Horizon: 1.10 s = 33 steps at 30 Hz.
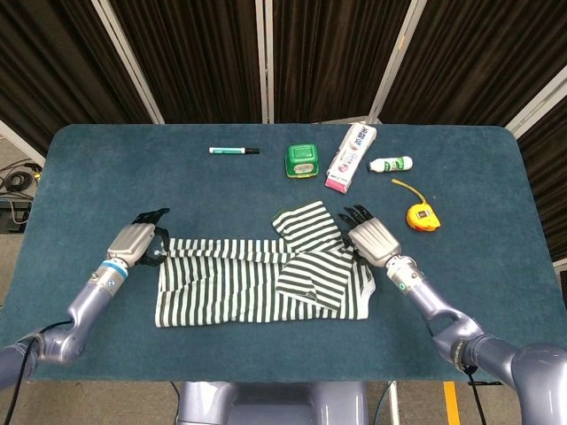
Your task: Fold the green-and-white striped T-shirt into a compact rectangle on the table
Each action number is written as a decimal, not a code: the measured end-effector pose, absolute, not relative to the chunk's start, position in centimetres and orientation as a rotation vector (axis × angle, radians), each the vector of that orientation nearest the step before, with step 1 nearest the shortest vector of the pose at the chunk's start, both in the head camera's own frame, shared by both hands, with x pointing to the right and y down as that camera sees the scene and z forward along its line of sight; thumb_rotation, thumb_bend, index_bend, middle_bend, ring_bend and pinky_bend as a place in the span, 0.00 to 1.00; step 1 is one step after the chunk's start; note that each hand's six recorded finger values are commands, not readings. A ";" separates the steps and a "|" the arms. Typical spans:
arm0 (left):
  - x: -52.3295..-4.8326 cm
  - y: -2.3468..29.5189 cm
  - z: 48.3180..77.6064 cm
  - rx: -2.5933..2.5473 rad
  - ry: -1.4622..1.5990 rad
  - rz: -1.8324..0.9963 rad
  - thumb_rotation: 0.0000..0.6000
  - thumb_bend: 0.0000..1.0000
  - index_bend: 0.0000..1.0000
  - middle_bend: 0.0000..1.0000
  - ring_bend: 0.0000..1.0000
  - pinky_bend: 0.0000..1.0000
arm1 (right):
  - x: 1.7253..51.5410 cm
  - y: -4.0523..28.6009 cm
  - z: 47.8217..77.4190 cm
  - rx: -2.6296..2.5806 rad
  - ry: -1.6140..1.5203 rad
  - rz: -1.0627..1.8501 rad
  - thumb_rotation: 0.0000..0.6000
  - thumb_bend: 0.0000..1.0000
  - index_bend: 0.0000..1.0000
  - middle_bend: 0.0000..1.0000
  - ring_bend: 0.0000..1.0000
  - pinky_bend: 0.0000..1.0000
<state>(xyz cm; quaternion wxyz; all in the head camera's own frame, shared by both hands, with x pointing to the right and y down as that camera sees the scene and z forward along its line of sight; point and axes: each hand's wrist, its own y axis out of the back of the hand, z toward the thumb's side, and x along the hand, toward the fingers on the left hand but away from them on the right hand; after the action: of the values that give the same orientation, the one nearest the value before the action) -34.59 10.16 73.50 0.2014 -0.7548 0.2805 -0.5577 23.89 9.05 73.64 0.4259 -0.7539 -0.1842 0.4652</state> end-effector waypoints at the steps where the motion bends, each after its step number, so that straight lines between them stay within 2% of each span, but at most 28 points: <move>1: -34.6 10.1 73.6 -2.108 0.784 -1.563 1.00 0.47 0.82 0.00 0.00 0.00 | 23.8 9.0 73.7 -1.885 -0.460 1.164 1.00 0.42 0.77 0.13 0.00 0.00; 19: -34.9 9.8 75.3 -2.122 0.789 -1.628 1.00 0.47 0.79 0.00 0.00 0.00 | 23.6 7.9 74.8 -1.854 -0.460 1.189 1.00 0.42 0.76 0.13 0.00 0.00; 33: -34.7 9.5 75.4 -2.125 0.817 -1.611 1.00 0.47 0.75 0.00 0.00 0.00 | 23.5 7.6 75.3 -1.849 -0.459 1.196 1.00 0.42 0.76 0.13 0.00 0.00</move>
<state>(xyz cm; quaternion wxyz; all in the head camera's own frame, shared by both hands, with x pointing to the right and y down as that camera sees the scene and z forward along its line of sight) -34.73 9.52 75.45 0.1752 -0.7501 0.2885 -0.5687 23.45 7.58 75.33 0.4316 -0.7414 -0.1841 0.4798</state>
